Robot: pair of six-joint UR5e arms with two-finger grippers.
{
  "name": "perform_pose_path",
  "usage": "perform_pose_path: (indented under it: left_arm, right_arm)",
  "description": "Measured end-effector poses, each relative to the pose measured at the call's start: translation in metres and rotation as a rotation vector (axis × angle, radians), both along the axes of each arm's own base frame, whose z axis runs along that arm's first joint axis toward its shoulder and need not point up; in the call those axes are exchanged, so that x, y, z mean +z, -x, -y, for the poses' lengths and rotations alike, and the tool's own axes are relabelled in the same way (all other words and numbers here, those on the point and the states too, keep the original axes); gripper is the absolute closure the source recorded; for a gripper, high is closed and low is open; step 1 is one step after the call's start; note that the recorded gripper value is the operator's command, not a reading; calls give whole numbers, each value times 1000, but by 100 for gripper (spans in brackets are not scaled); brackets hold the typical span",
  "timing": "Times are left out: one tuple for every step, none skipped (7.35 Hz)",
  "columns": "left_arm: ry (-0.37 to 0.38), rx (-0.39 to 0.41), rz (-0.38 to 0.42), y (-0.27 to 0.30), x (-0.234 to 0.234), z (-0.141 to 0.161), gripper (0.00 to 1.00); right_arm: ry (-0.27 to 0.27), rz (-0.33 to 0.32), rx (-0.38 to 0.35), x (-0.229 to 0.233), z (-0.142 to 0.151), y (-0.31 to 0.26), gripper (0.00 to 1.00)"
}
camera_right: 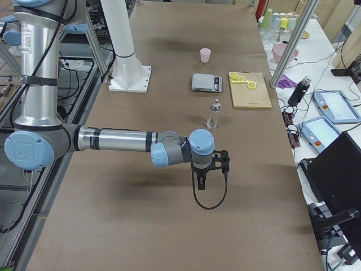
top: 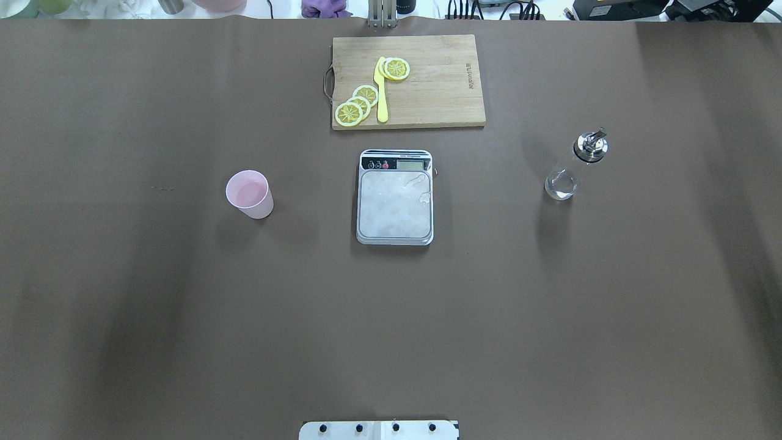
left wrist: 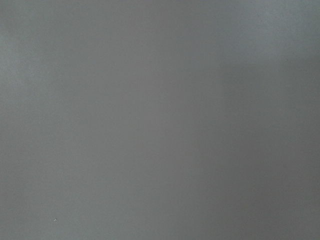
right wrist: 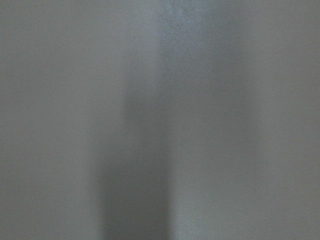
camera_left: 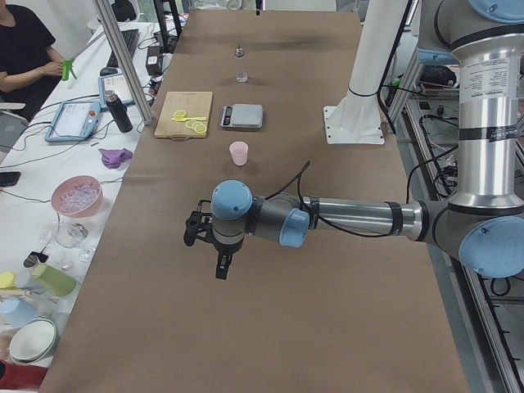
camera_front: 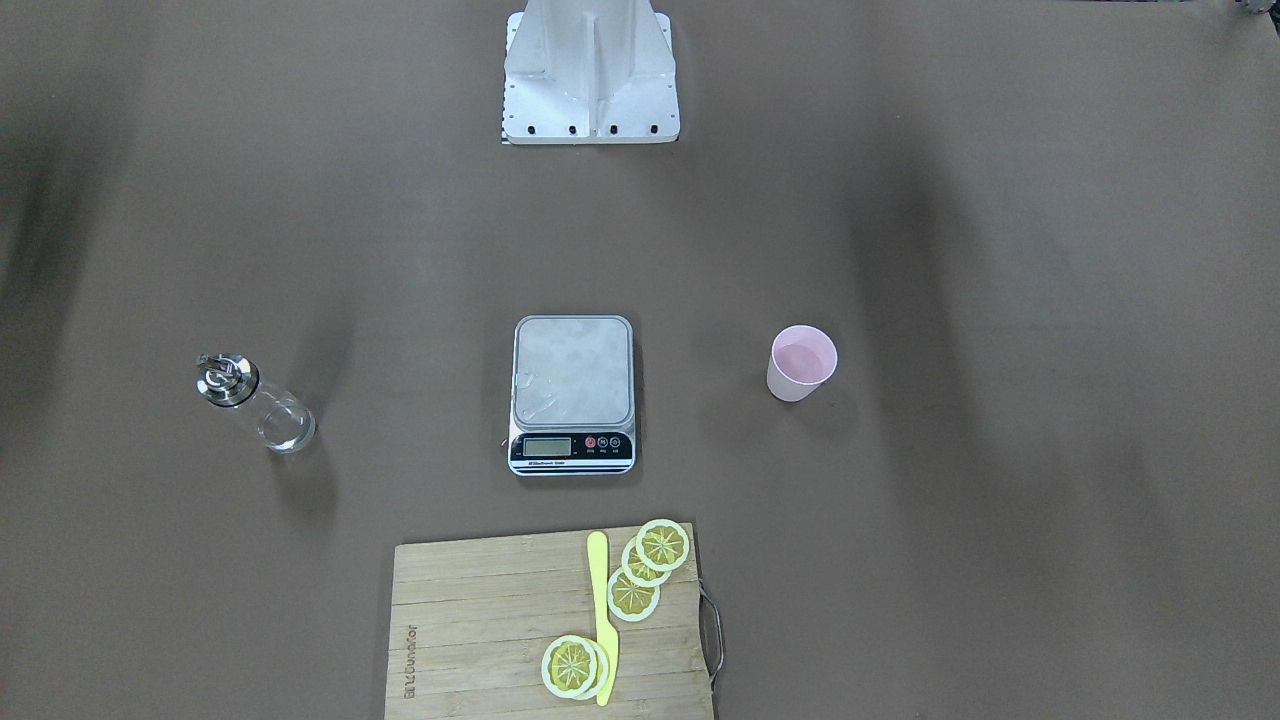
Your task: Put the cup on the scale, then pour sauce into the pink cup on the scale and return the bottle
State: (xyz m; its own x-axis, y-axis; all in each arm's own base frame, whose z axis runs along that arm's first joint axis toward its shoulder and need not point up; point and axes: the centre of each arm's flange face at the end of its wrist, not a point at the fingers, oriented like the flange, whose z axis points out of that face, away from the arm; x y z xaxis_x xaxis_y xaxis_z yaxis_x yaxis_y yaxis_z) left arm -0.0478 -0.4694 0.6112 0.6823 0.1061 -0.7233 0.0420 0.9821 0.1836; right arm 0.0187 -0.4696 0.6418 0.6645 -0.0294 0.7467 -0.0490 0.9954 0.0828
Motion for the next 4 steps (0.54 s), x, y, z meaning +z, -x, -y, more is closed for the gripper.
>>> perform_pose_path:
  left_arm:
    - [1, 2, -11, -1, -2, 0, 2]
    - [-1, 5, -25, -2, -5, 1, 2]
    - [-3, 4, -33, -2, -9, 4, 2]
    - [2, -9, -39, -3, -15, 8, 2]
  right_arm:
    - [2, 5, 5, -1, 2, 1, 0]
    - [7, 11, 13, -5, 4, 3, 0]
    - [6, 14, 17, -8, 6, 3, 0]
    - [2, 16, 18, -12, 8, 4, 0]
